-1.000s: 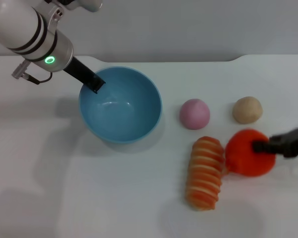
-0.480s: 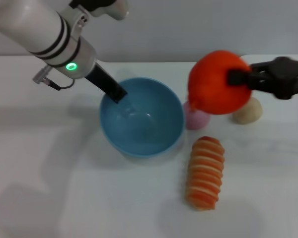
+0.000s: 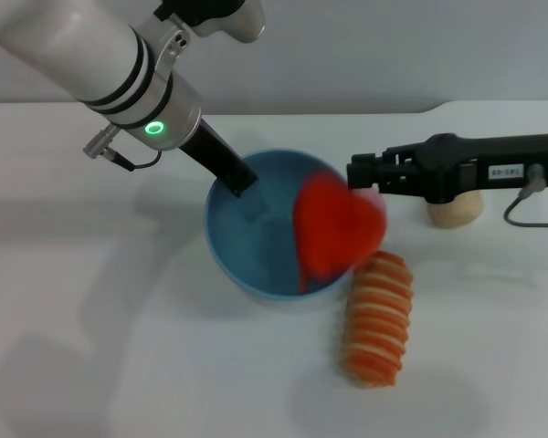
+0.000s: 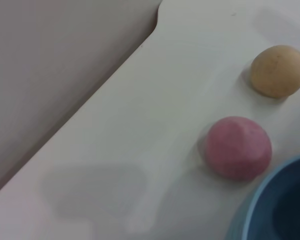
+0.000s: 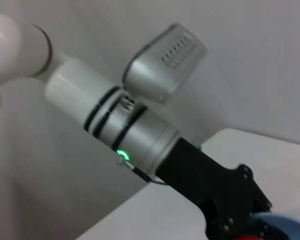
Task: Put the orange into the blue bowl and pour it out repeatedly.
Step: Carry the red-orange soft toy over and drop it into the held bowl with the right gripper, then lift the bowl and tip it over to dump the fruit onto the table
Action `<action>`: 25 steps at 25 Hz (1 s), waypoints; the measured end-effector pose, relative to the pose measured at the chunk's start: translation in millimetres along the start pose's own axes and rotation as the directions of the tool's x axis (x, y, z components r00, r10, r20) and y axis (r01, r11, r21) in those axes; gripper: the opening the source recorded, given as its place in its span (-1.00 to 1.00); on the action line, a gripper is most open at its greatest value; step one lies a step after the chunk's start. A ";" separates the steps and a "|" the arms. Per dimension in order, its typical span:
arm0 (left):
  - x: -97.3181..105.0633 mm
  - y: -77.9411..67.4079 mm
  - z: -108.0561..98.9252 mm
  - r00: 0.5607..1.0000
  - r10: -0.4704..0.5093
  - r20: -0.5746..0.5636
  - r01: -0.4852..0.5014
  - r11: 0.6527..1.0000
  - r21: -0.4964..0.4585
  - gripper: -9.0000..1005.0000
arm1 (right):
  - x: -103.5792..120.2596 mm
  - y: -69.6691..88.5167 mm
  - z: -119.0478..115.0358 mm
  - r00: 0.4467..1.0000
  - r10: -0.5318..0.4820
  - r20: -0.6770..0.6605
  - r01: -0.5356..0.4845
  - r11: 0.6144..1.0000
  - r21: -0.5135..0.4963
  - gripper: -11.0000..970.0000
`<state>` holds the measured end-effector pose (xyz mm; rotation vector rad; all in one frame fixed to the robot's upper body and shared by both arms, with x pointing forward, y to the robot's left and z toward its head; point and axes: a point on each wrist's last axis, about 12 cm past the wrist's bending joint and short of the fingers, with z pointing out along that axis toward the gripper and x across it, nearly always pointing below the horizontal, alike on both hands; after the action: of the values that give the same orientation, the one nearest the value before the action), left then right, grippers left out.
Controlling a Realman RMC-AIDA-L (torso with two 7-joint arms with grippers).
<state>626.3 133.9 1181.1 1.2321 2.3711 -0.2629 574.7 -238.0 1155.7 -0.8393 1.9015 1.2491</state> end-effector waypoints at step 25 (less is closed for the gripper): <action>-3.8 14.3 -8.1 0.991 0.102 0.081 -0.086 0.980 -0.178 -0.98 | 96.6 -2.7 -68.2 0.895 -0.291 0.338 0.186 0.933 0.309 0.03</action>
<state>637.3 142.4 1190.5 1.2187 2.2007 -0.0764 510.5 -315.9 1094.1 -0.6134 1.5538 0.8978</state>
